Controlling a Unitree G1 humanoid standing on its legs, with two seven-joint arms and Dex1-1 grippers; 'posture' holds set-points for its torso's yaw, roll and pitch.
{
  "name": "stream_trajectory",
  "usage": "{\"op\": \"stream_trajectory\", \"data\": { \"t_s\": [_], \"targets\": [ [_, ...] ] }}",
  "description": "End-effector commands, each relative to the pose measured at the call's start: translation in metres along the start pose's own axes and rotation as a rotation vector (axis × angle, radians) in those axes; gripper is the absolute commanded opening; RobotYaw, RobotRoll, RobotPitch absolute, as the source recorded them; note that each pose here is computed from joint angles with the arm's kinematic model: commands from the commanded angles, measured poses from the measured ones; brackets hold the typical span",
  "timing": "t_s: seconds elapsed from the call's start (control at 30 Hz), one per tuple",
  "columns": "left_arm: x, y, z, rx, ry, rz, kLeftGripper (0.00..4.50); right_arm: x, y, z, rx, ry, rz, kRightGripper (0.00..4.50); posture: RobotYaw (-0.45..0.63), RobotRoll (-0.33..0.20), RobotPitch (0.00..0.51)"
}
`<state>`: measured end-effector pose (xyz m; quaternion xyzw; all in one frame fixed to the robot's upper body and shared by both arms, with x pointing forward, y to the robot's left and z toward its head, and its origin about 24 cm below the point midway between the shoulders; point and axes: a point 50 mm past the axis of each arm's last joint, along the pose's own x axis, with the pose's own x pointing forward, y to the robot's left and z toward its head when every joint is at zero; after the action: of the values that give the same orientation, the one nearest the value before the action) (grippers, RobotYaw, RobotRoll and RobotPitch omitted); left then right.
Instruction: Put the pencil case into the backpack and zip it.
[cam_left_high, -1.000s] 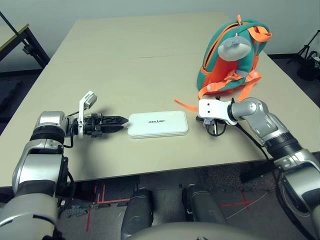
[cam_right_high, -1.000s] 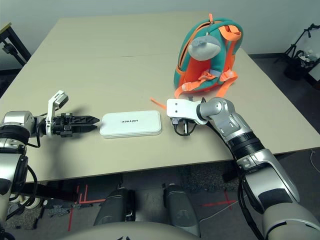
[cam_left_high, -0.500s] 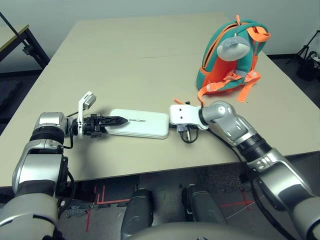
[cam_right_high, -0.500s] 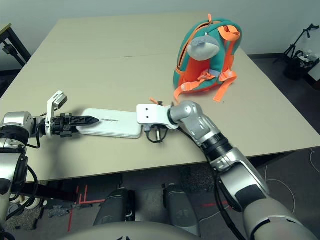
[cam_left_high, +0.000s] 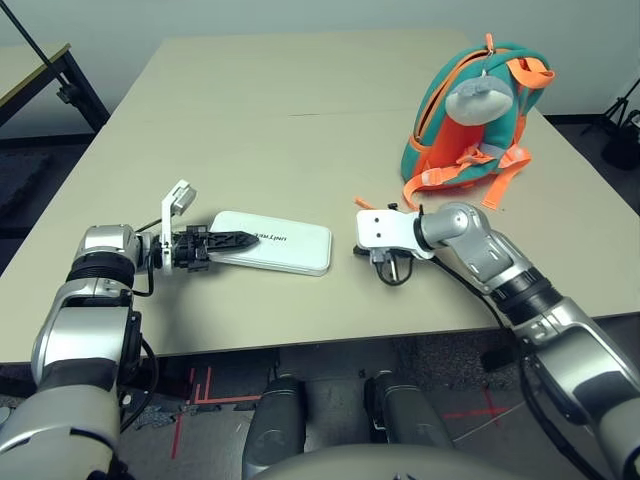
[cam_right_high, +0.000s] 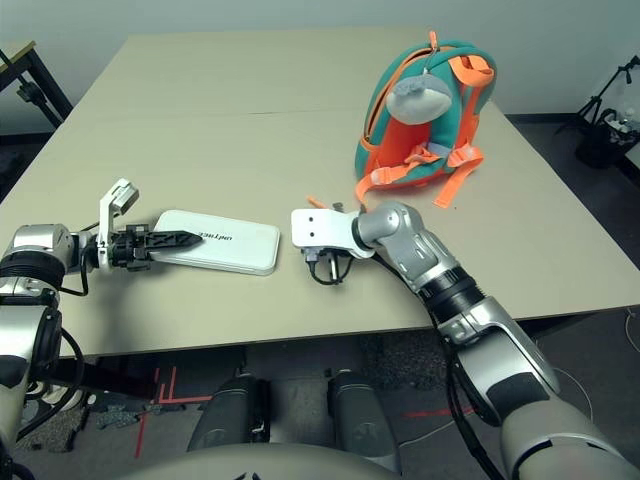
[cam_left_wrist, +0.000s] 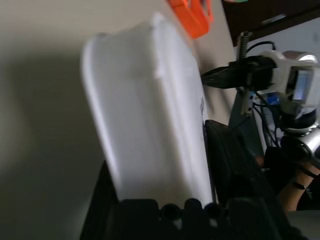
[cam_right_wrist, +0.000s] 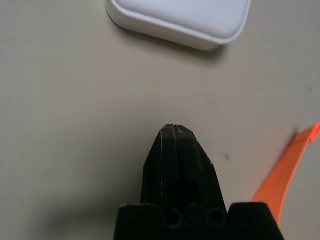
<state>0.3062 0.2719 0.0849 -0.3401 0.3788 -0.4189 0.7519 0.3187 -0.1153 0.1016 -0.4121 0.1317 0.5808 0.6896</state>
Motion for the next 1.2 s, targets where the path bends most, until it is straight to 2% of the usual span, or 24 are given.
{"op": "stream_trajectory", "data": {
  "t_s": [0.03, 0.1, 0.2, 0.3, 0.6, 0.63, 0.73, 0.8, 0.93, 1.03, 1.2],
  "targets": [
    [0.0, 0.002, 0.003, 0.039, -0.01, 0.045, 1.57, -0.022, -0.006, -0.014, 0.081, 0.0, -0.097, 0.0, -0.12, 0.0, 0.047],
    [-0.001, 0.0, 0.005, 0.052, -0.03, 0.033, 1.4, -0.034, -0.009, -0.024, 0.156, -0.009, -0.162, 0.0, -0.12, 0.0, 0.05],
    [0.002, -0.003, 0.01, 0.093, -0.069, 0.013, 1.39, -0.055, -0.011, -0.037, 0.304, -0.052, -0.276, 0.0, -0.12, 0.0, 0.051],
    [0.007, -0.008, 0.016, 0.114, -0.114, -0.03, 1.38, -0.074, -0.009, -0.047, 0.437, -0.105, -0.374, 0.62, -0.12, 0.0, 0.053],
    [0.009, -0.021, 0.025, 0.168, -0.199, -0.094, 1.38, -0.128, 0.0, -0.059, 0.703, -0.243, -0.608, 4.04, -0.13, 0.0, 0.068],
    [0.009, -0.023, 0.027, 0.173, -0.216, -0.105, 1.38, -0.134, 0.0, -0.061, 0.768, -0.275, -0.633, 4.45, -0.13, 0.0, 0.068],
    [0.01, -0.029, 0.027, 0.19, -0.248, -0.129, 1.37, -0.149, -0.001, -0.065, 0.887, -0.339, -0.713, 4.5, -0.12, 0.0, 0.073],
    [0.012, -0.032, 0.025, 0.206, -0.265, -0.147, 1.37, -0.155, -0.005, -0.067, 0.912, -0.344, -0.765, 4.5, -0.12, 0.0, 0.073],
    [0.015, -0.038, 0.027, 0.233, -0.316, -0.15, 1.36, -0.158, -0.018, -0.072, 0.951, -0.354, -0.868, 4.5, -0.11, 0.0, 0.072],
    [0.016, -0.038, 0.027, 0.213, -0.366, -0.16, 1.36, -0.159, -0.029, -0.075, 1.009, -0.415, -0.947, 4.5, -0.1, 0.0, 0.074],
    [0.017, -0.039, 0.02, 0.205, -0.389, -0.171, 1.36, -0.153, -0.041, -0.08, 1.041, -0.434, -1.016, 4.5, -0.08, 0.0, 0.072]
  ]
}}
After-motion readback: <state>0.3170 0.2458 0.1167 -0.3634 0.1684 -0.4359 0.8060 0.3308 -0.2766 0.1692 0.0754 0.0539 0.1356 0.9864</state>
